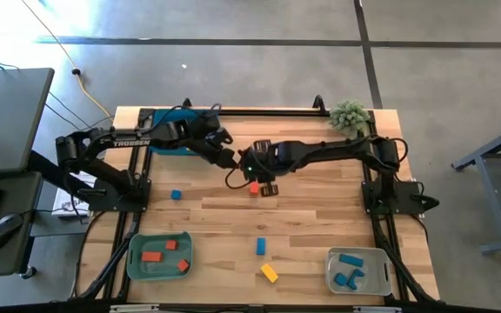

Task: Sort & place blocks by color
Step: Put the top orange block into the green bin

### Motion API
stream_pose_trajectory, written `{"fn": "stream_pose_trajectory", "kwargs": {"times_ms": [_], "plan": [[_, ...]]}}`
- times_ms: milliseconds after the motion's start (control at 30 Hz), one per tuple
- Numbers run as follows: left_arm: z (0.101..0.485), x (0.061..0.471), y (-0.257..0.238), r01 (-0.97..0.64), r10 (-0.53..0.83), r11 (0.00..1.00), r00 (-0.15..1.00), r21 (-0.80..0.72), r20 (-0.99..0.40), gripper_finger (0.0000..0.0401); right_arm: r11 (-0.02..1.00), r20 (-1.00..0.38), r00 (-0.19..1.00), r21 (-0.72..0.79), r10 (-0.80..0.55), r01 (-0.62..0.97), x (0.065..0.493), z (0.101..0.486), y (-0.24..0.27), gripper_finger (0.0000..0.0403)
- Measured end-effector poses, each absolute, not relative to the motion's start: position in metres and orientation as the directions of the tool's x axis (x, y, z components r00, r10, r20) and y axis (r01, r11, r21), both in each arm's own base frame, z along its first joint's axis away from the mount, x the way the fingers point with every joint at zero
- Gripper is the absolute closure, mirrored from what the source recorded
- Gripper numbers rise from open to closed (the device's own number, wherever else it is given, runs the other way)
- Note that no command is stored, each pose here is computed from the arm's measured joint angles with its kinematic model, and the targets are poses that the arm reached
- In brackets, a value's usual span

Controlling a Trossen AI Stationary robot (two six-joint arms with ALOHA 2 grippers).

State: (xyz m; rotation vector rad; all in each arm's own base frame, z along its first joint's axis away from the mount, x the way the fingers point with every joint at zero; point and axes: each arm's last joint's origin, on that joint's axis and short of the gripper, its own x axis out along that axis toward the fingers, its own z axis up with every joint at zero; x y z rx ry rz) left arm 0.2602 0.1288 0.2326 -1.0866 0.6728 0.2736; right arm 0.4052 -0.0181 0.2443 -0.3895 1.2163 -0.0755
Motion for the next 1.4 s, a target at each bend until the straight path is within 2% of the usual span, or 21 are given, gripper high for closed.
{"fn": "stream_pose_trajectory", "kwargs": {"times_ms": [367,733,900,1400], "plan": [[0.233,0.273,0.099,-0.482,-0.197,0.482,0.754,-0.731,-0.627,0.0206,0.91,-0.847,0.44,-0.39,-0.297,-0.138,0.411,0.25,0.028,0.0307],[0.246,0.284,0.081,-0.391,-0.21,0.493,0.814,-0.777,-0.542,0.0206,0.923,-0.788,0.53,-0.384,-0.313,-0.025,0.416,0.3,0.043,0.0307],[0.248,0.285,0.08,-0.396,-0.18,0.497,0.824,-0.772,-0.538,0.0206,0.913,-0.783,0.522,-0.408,-0.338,-0.021,0.413,0.31,0.046,0.0307],[0.253,0.289,0.084,-0.386,-0.088,0.513,0.864,-0.766,-0.495,0.0206,0.932,-0.801,0.499,-0.361,-0.331,0.039,0.411,0.307,0.049,0.0307]]}}
